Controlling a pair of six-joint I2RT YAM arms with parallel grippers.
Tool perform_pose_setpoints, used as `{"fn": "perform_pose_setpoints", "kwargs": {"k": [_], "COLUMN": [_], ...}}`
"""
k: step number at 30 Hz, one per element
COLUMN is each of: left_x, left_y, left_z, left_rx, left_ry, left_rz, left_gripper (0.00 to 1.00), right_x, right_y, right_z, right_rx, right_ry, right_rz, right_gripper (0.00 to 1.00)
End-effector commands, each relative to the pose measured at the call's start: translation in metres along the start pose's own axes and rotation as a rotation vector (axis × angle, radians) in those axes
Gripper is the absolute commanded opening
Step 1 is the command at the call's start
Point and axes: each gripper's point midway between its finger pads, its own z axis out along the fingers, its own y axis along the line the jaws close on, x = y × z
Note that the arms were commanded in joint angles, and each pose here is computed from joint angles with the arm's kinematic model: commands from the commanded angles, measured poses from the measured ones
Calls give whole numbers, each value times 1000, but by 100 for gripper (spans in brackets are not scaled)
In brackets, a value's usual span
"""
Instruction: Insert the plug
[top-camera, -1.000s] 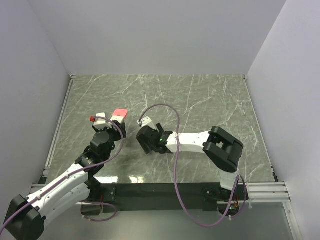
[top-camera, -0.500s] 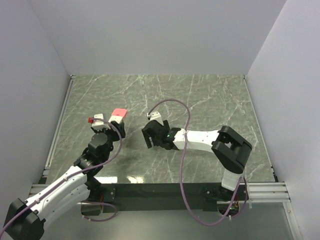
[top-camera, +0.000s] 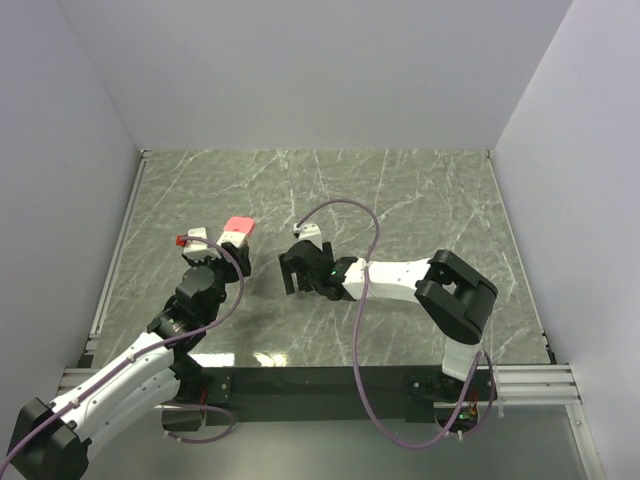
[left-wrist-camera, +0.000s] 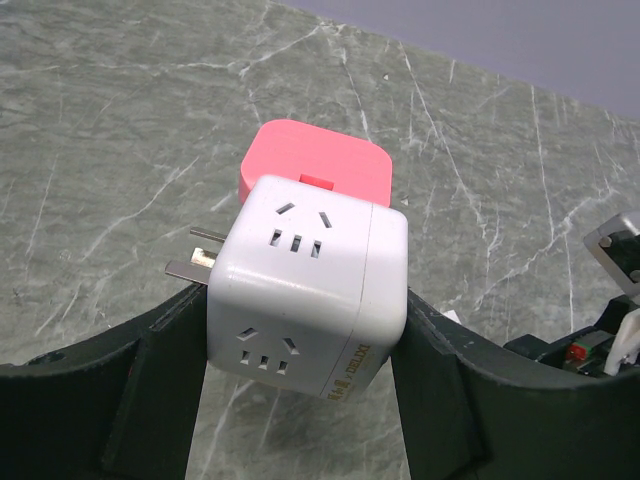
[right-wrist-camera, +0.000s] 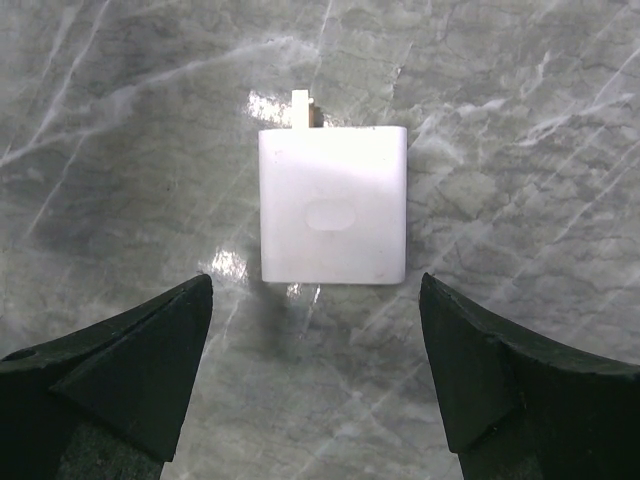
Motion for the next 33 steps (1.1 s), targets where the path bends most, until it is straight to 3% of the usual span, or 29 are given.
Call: {"fn": "perform_pose_setpoints", "kwargs": {"k": [1,15,18,21,27,33], "left_x": [-26,-25,-26,-26,-27,-20], "left_y": [-11,-12,-12,-11,-16,-42], "left_z": [0,0,0,0,1,3], "left_rx": [38,42,43,42,75,226], "left_ry": [-87,-84,-87,-88,-105,-97], "left_rz": [-63,-64,-63,-61,-45,19], "left_gripper": [1,1,1,1,1,1], "right_x": [-8,1,1,5,-3,-27], "right_y": [1,-14,-16,-17,-28,-26], "right_z": [10,37,41,38,0,-76], "right_rx": [10,32,32,34,1,-197], "right_ry": [-51,-54,-52,-24,-13,-3], "right_rz": [44,72,65,45,-4,-102], "right_gripper": [90,82,74,58,43,38]}}
